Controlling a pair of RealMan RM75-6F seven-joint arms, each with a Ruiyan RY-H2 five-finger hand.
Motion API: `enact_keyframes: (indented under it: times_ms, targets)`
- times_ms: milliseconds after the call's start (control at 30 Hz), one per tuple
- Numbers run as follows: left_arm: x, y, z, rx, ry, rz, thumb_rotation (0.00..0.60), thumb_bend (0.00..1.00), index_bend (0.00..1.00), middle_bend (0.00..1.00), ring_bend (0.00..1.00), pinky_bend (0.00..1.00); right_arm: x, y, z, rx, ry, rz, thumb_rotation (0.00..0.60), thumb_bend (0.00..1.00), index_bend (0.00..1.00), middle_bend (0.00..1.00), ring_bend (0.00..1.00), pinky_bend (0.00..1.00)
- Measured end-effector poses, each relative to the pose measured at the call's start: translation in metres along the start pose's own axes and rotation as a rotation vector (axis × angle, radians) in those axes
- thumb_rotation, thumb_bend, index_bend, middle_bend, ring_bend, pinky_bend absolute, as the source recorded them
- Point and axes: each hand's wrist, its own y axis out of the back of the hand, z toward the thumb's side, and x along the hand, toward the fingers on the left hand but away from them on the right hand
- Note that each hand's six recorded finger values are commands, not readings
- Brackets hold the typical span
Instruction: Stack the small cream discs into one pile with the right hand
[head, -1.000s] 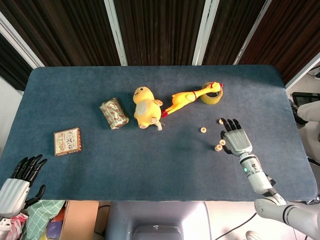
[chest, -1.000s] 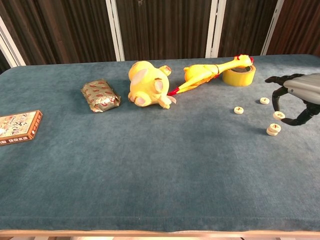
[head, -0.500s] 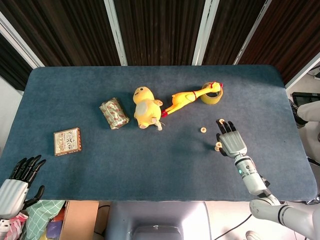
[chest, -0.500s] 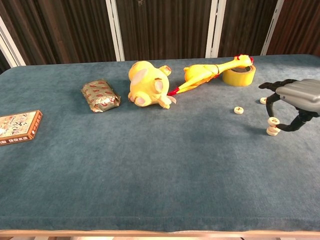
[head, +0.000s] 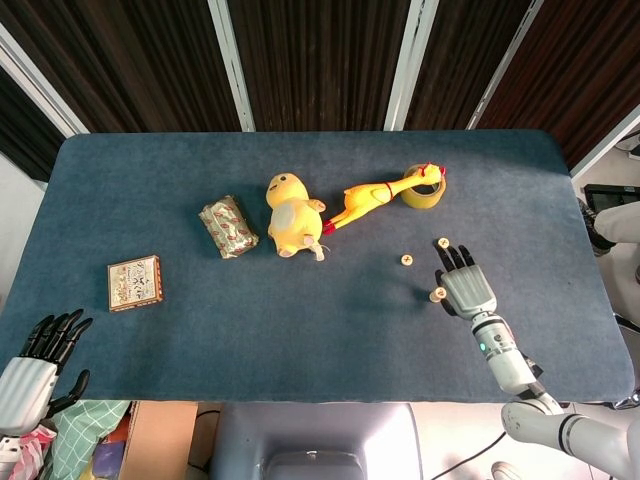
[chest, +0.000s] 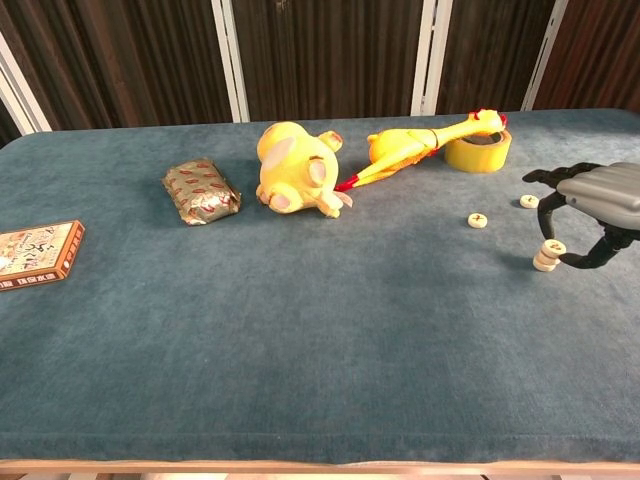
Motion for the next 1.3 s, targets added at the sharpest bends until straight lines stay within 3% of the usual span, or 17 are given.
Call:
enact_keyframes:
  times_ms: [433, 733, 967, 1300]
  targets:
    - [0.005, -0.001, -0.001, -0.001, 0.001, 0.0, 0.6, 0.46, 0.0, 0.0, 0.0, 0.06, 0.002, 0.001, 0.004, -0.003, 0.011, -0.001, 0.6, 0.48, 0.43, 0.1, 0.0, 0.0]
    - [0.003, -0.002, 0.0, 0.002, 0.001, -0.006, 0.6, 0.46, 0.0, 0.0, 0.0, 0.06, -0.01, 0.025, -0.008, -0.132, -0.047, -0.064, 0.6, 0.48, 0.45, 0.1, 0.0, 0.0]
    - [0.003, -0.004, 0.001, 0.008, 0.001, -0.013, 0.6, 0.46, 0.0, 0.0, 0.0, 0.05, -0.027, 0.041, -0.001, -0.197, -0.059, -0.084, 0.6, 0.44, 0.47, 0.1, 0.0, 0.0]
    - [0.008, -0.005, -0.002, 0.01, 0.013, -0.022, 0.6, 0.46, 0.0, 0.0, 0.0, 0.06, -0.068, 0.054, 0.044, -0.091, -0.063, -0.055, 0.6, 0.44, 0.48, 0.1, 0.0, 0.0]
